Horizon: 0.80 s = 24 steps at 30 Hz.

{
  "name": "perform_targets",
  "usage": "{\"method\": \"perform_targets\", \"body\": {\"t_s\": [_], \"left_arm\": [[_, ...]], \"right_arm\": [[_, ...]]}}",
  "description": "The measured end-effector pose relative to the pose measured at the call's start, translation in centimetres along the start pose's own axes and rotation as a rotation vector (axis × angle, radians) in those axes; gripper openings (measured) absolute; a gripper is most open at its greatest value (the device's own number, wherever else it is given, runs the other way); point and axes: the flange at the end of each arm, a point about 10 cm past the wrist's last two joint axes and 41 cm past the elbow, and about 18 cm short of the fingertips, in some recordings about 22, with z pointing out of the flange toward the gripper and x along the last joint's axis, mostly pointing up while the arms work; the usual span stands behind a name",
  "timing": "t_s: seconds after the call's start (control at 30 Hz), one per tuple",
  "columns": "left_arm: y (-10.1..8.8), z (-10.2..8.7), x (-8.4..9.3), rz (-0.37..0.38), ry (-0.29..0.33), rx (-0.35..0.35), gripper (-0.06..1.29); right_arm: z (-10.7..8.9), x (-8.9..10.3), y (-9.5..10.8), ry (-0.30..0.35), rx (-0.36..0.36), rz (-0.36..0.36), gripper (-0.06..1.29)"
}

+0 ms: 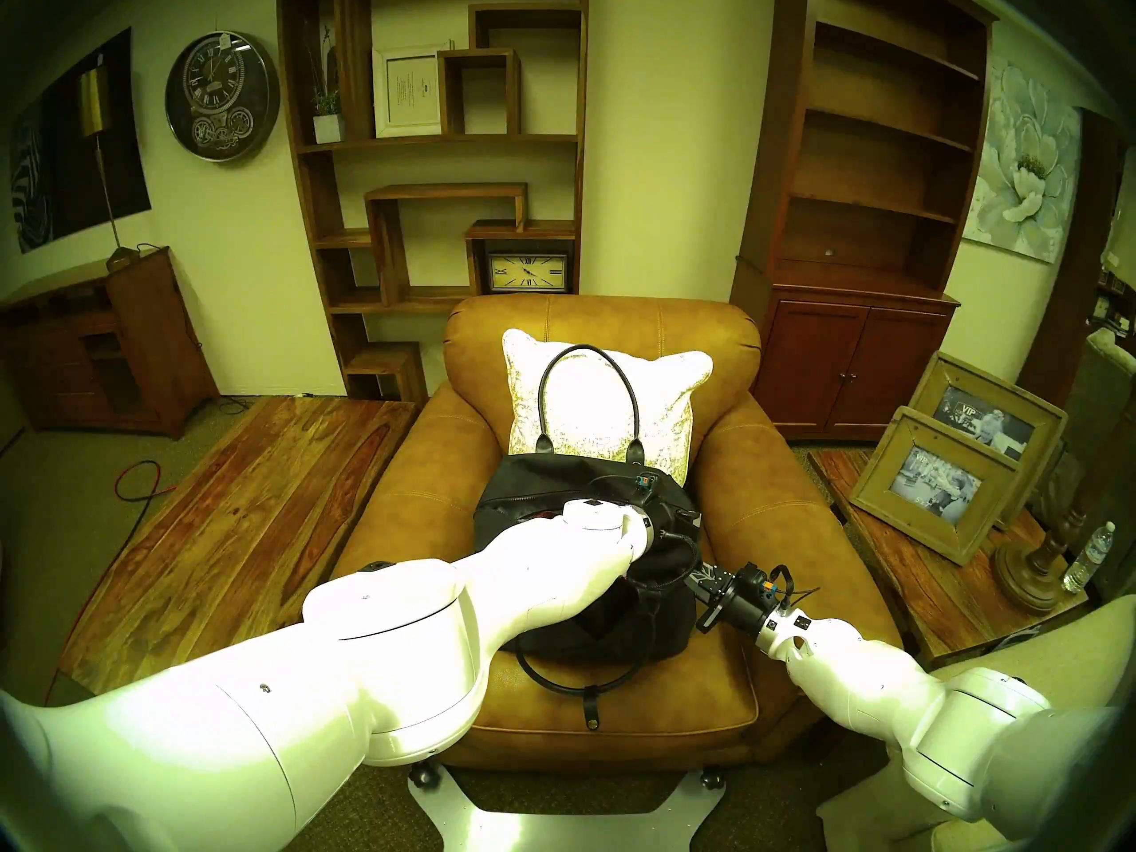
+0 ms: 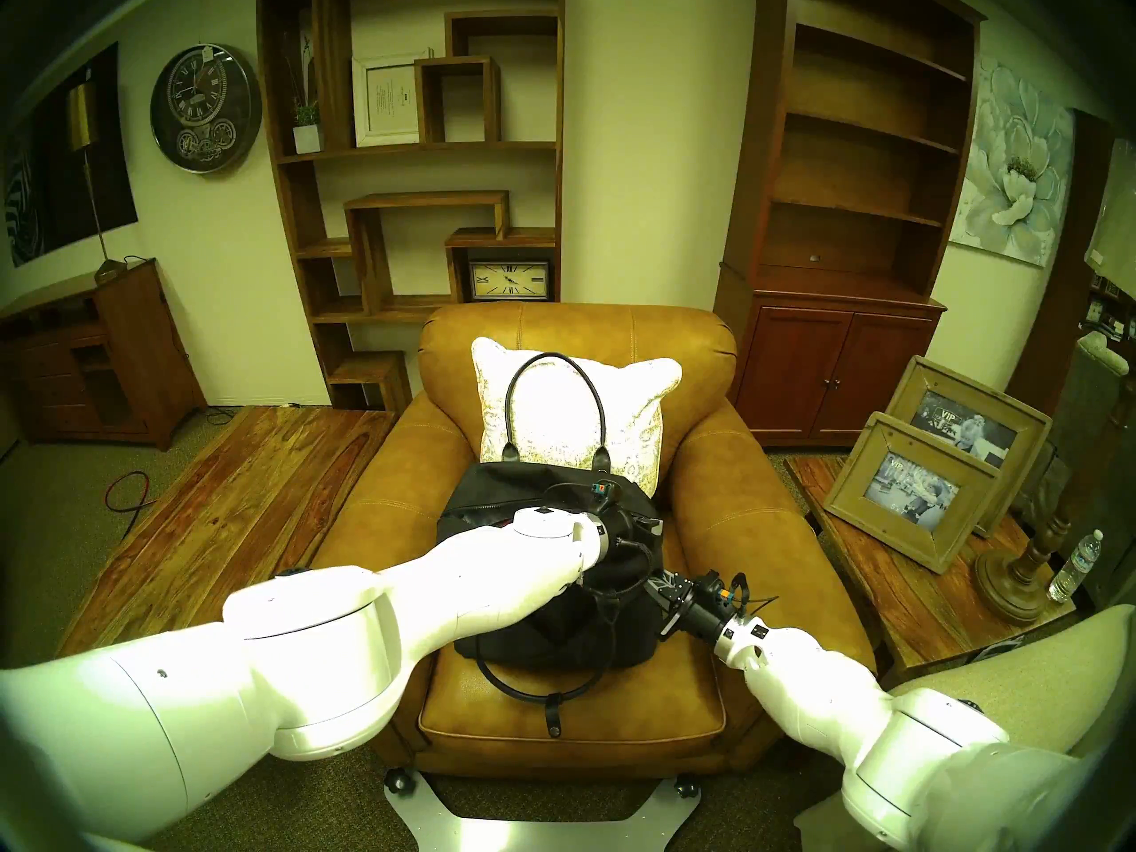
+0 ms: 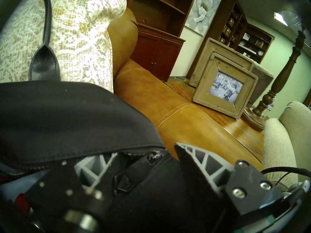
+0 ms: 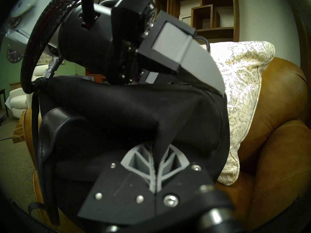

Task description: Close a bag with a zipper

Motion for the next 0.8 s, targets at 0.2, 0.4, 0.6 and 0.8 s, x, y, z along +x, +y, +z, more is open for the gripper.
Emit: {"method": "perform_targets", "body": {"t_s": [0.2,0.4,0.6,0.8], "left_arm": [[0.2,-0.4,0.0,0.006,0.011,-0.022,0.96],[0.1,-1.1,0.0,0.005,0.023,-0.012,1.11],[-0.4,-1.7,-0.1,0.006,0.028,0.013,1.08],[-0.7,-2.2,-0.3,0.006,0.03,0.025,0.93]], "right_arm": [[0.0,0.0,0.0,0.003,0.003,0.0,-0.02],[0.0,0.0,-0.1,0.008,0.007,0.0,-0.02],[0.0,0.0,-0.1,0.01,0.008,-0.001,-0.02],[0.0,0.0,-0.1,0.012,0.008,0.0,-0.02]]}}
